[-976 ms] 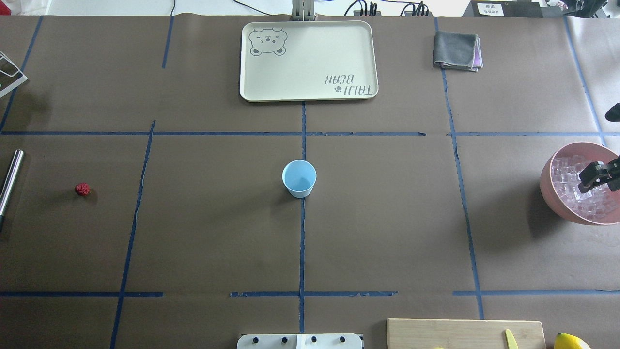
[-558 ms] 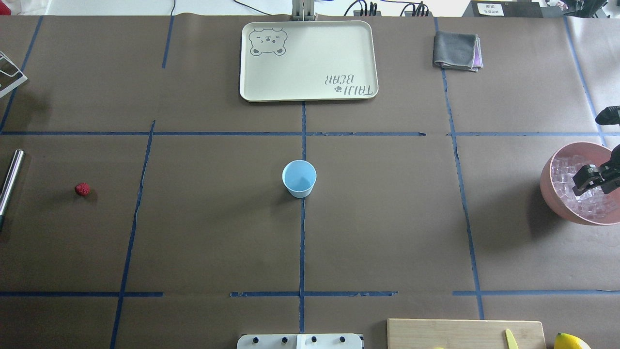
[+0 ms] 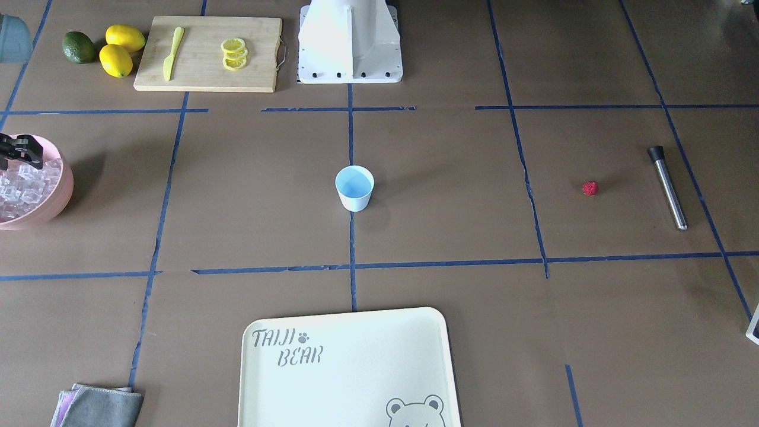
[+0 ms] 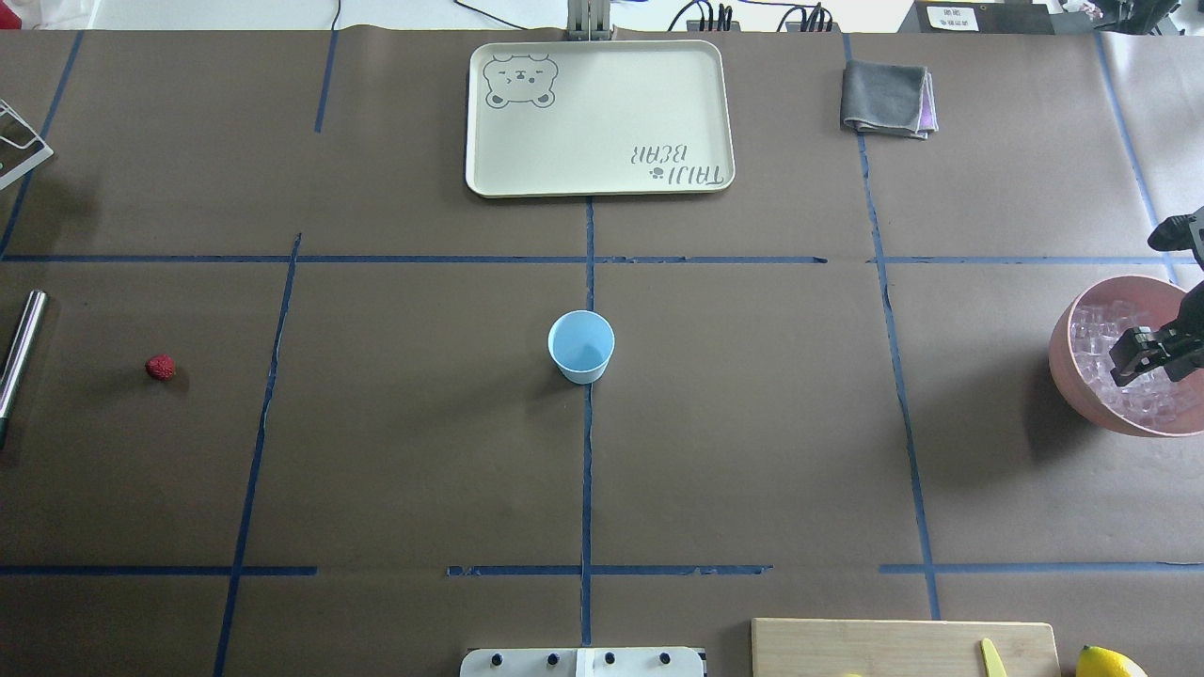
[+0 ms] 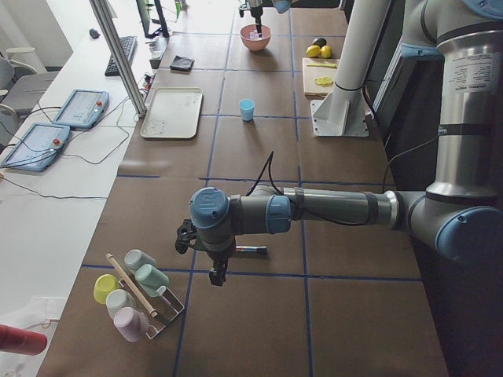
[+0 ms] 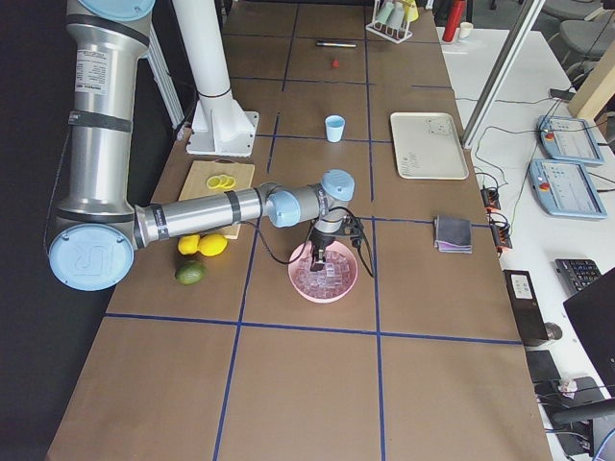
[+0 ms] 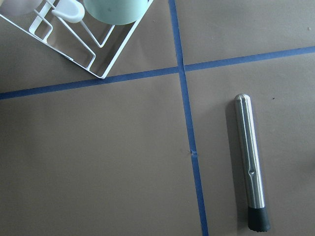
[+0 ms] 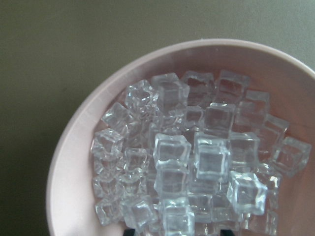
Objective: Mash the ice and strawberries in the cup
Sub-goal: 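Lower the right gripper into the pink bowl and grasp an ice cube, then lift the ice cube with the right gripper and carry it over the blue cup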
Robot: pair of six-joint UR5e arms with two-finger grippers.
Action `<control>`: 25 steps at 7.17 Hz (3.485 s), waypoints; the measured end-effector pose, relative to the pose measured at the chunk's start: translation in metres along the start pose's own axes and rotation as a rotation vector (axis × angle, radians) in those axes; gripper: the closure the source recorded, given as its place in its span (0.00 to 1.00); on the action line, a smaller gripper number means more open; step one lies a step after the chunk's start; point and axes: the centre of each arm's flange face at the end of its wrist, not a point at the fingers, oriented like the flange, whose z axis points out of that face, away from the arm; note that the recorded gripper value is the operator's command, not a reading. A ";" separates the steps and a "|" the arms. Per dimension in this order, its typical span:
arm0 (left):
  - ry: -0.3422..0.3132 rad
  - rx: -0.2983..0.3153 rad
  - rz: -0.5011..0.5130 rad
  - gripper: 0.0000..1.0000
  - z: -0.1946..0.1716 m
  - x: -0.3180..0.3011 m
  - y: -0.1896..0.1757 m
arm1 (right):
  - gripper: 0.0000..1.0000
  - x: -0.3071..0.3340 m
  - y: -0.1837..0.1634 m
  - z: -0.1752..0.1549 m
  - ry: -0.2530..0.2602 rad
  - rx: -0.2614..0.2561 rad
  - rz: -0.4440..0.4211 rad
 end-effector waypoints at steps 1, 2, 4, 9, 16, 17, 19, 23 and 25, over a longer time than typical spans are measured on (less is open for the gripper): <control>0.000 0.000 0.001 0.00 0.000 0.000 0.000 | 0.36 0.001 0.000 0.001 0.002 -0.002 0.001; 0.000 0.001 0.001 0.00 0.000 0.000 0.000 | 0.36 0.001 0.000 0.003 0.003 -0.006 0.003; 0.000 0.002 0.003 0.00 -0.001 0.001 -0.001 | 0.36 0.000 -0.005 0.007 0.004 -0.010 0.001; -0.002 0.005 0.005 0.00 -0.003 0.002 -0.004 | 0.54 -0.002 -0.009 0.010 0.002 -0.011 -0.003; -0.003 0.015 0.013 0.00 -0.008 0.006 -0.007 | 1.00 -0.007 0.016 -0.040 -0.029 0.057 -0.013; -0.003 0.015 0.013 0.00 -0.008 0.006 -0.007 | 1.00 -0.006 0.029 -0.070 -0.038 0.089 0.005; -0.003 0.014 0.012 0.00 -0.007 0.006 -0.006 | 1.00 -0.031 0.028 -0.123 -0.067 0.161 -0.002; -0.002 0.011 0.009 0.00 -0.006 0.005 -0.004 | 1.00 -0.220 -0.046 -0.198 -0.150 0.167 -0.001; -0.002 0.009 0.007 0.00 -0.005 0.005 -0.004 | 1.00 -0.342 -0.052 -0.201 -0.140 0.152 0.053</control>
